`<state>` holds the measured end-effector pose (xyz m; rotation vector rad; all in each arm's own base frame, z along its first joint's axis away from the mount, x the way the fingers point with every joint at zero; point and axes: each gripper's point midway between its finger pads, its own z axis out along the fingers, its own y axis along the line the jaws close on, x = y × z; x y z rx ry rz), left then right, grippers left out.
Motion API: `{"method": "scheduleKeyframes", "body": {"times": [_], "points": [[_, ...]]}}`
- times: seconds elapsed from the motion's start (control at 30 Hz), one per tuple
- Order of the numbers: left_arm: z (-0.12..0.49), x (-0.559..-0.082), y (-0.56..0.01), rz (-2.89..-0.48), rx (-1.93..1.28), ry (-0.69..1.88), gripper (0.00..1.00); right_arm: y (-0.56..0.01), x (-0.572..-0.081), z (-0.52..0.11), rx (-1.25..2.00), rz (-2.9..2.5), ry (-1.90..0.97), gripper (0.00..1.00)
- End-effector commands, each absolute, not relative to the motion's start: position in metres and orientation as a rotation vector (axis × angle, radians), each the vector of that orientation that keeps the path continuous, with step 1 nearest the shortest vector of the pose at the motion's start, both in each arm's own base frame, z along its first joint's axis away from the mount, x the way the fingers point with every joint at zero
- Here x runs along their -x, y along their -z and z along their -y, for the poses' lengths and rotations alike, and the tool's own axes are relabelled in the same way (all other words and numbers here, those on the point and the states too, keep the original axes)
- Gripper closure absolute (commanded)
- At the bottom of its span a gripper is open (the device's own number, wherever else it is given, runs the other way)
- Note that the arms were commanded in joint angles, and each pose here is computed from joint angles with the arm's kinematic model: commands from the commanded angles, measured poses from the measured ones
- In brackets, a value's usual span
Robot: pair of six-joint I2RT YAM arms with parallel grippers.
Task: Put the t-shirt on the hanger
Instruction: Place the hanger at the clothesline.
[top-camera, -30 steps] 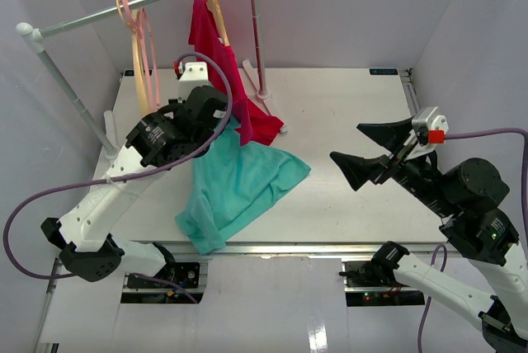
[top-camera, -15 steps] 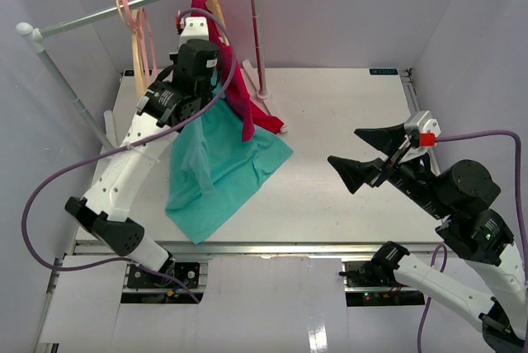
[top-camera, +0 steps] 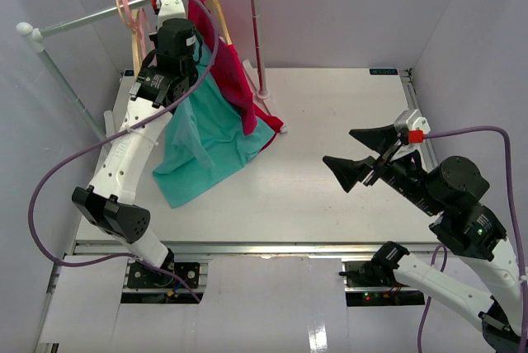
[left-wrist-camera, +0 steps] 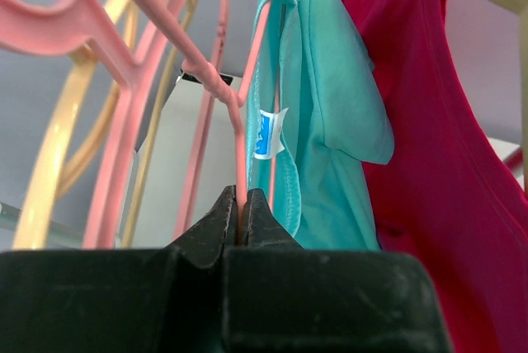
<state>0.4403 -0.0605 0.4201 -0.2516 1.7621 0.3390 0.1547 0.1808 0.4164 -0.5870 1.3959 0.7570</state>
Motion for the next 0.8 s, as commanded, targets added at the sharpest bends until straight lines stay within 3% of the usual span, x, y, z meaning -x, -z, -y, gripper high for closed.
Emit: {"method": "scheduleKeyframes", "body": {"times": [0.0,0.33,0.77], "points": [[0.052,-0.44,-0.457,-1.659,0.284,-0.243,1.0,-0.418,-0.162,-0.187,0.577,-1.392,-0.757,0.02],[0.063,-0.47,-0.46,-1.666,0.203,-0.165,1.0,-0.413,-0.159,-0.184,0.573,-1.376,-0.758,0.02],[0.047,-0.471,-0.402,-1.77,0.192,-0.226,1.0,-0.382,-0.153,-0.176,0.511,-1.415,-0.799,0.02]]}}
